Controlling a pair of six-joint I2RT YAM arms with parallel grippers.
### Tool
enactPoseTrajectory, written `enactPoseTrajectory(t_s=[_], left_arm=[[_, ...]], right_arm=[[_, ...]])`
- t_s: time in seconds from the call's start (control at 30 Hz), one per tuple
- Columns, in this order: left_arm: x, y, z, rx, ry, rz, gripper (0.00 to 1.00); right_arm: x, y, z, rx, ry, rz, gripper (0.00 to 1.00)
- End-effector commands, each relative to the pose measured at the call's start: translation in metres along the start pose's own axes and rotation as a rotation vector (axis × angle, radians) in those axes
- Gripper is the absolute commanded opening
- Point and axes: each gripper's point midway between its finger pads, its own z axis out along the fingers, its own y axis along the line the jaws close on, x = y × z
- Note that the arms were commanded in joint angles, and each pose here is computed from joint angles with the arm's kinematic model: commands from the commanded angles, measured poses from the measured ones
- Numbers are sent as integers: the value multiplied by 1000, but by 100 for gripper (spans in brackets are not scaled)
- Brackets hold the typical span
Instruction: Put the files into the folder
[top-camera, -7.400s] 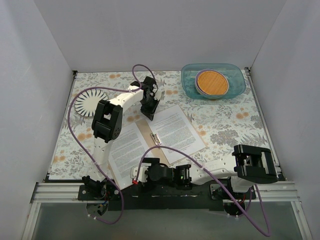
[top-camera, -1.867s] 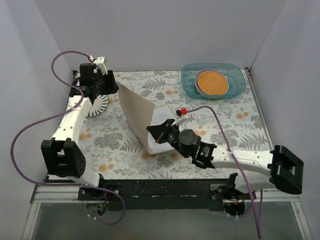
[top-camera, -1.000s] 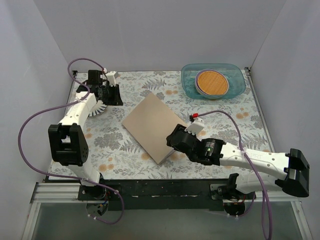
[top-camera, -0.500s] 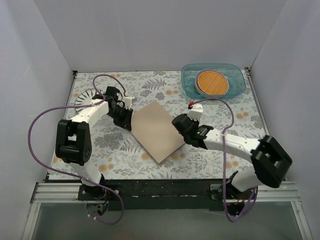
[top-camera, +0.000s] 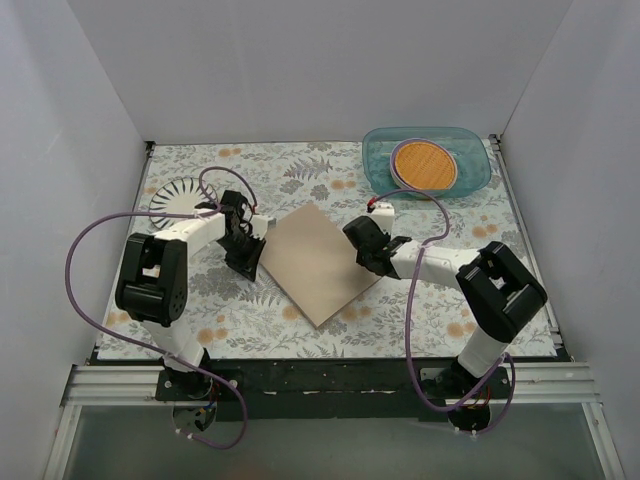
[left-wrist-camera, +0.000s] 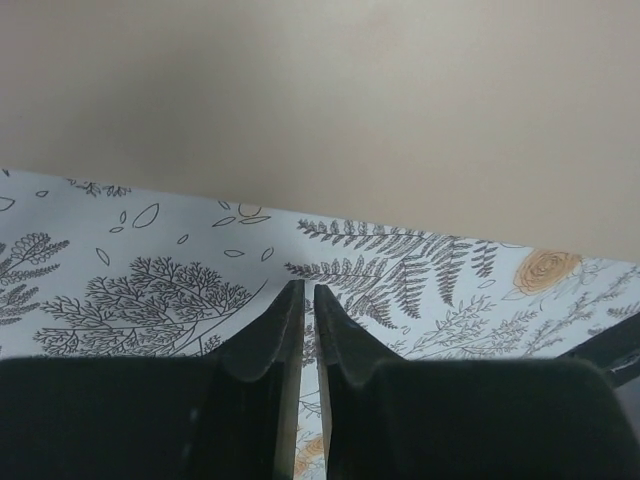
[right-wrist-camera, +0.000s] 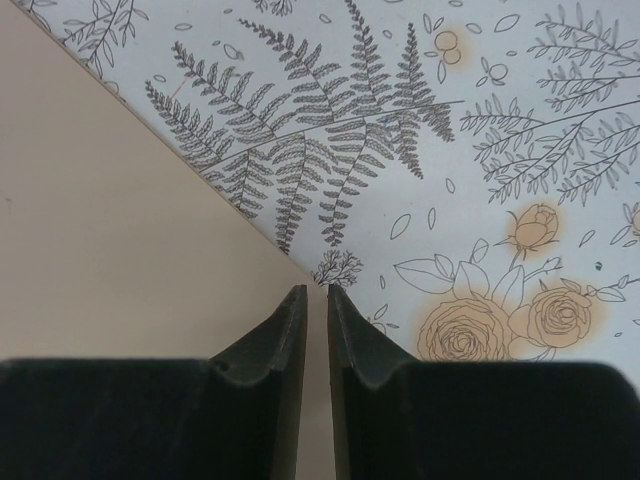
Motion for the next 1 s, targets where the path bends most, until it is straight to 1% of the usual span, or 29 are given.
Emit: enactPoseTrajectory(t_s=[0.0,0.03,0.07,0.13,0.17,0.2,0.27,0.3,0.33,0.43,0.63,0.77,0.87,0.97], left_arm=[[-20,15,-1,-84,-95,10,10],[-26,18,1,-91,-102,-3,9],[-42,22,0,-103,-140,-18,9],[-55,29,8,-115,-148,-39,8],[-64,31,9,-119,-166,-51,8],[-80,32,4,-126,-198,-47,7],[-90,35,10,-129,-189,-50,7],[-103,34,5,-130,-214,-51,7],[-106,34,10,-124,-204,-55,7],[-121,28,7,-112,-225,-52,7],[-130,7,5,-72,-232,-26,7],[-135,-7,8,-55,-229,-5,7],[-137,-16,10,-37,-220,-2,7],[-133,-20,6,-41,-217,3,7]], right_arm=[[4,12,1,-47,23,32,20],[7,11,0,-50,30,38,20],[14,6,-1,-42,41,38,20],[17,1,-6,-43,43,64,17],[27,-9,-7,-26,55,64,16],[30,-13,-9,-24,55,84,14],[38,-21,-15,-33,52,118,14],[41,-24,-16,-36,59,127,13],[46,-24,-18,-43,73,146,13],[60,-25,-26,-68,102,161,12],[76,-16,-42,-113,132,162,9],[82,-11,-55,-132,131,161,8],[93,-18,-61,-115,150,149,8],[94,-28,-66,-98,139,150,8]])
